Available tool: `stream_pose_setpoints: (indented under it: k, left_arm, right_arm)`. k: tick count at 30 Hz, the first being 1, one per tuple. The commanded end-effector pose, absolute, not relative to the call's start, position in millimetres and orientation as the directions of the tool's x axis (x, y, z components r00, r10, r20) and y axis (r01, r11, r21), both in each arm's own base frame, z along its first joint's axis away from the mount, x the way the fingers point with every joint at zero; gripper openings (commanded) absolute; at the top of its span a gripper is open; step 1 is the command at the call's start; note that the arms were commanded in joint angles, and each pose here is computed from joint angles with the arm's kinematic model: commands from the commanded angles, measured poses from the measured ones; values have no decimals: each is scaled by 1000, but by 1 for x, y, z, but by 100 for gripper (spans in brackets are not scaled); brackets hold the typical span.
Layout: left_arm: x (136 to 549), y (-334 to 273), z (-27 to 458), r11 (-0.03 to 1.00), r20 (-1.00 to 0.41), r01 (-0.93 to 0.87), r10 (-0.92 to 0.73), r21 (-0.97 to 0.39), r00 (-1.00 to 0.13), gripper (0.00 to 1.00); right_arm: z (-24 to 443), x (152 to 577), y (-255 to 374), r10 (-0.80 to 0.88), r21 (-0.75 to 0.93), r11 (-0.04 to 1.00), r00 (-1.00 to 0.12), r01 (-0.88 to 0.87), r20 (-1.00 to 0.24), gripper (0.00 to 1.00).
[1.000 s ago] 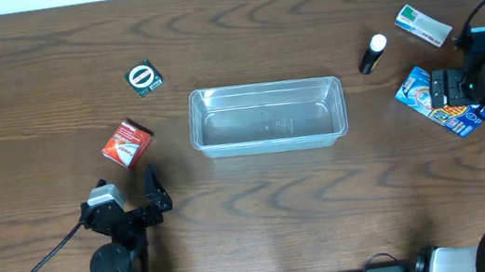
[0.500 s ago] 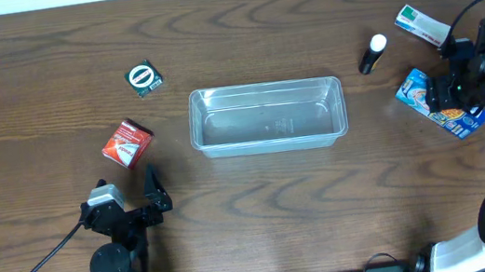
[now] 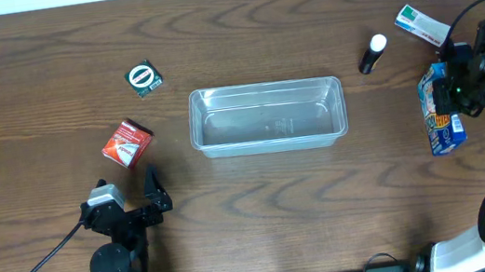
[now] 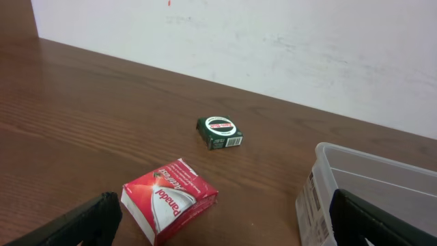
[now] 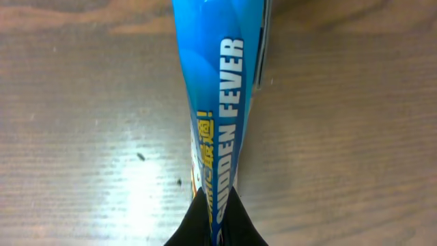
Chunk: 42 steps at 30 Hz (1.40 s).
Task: Pack container
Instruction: 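Carry the blue box over the container and lower it inside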
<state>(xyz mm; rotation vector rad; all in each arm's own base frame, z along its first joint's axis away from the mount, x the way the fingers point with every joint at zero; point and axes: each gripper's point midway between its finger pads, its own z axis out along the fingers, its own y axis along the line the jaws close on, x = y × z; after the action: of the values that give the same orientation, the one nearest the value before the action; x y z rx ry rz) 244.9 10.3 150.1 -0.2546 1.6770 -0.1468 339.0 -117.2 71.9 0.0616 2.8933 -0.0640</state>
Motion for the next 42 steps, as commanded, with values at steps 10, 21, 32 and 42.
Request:
stream_pose_setpoints:
  k: [10,21,32,42]
  left_arm:
    - [244,13,132,966,-956,-108,-248,-234,-154,98]
    - [244,13,132,966,-956,-108,-248,-234,-154,98]
    - [244,13,132,966,-956,-108,-248,-234,-154,98]
    - [244,13,132,966,-956,-108,-248,-234,-154,98]
  right_arm:
    - [270,349,-45,-298,-146,953,-728,-266,-618,1]
    - [317,332,131,-819,-512,385,-29,-768,-572,1]
    - [230,364,177,-897,-424,222,-14,-878,-441,1]
    - [181,370,195,-907,-318,143,4,-937,-421,1]
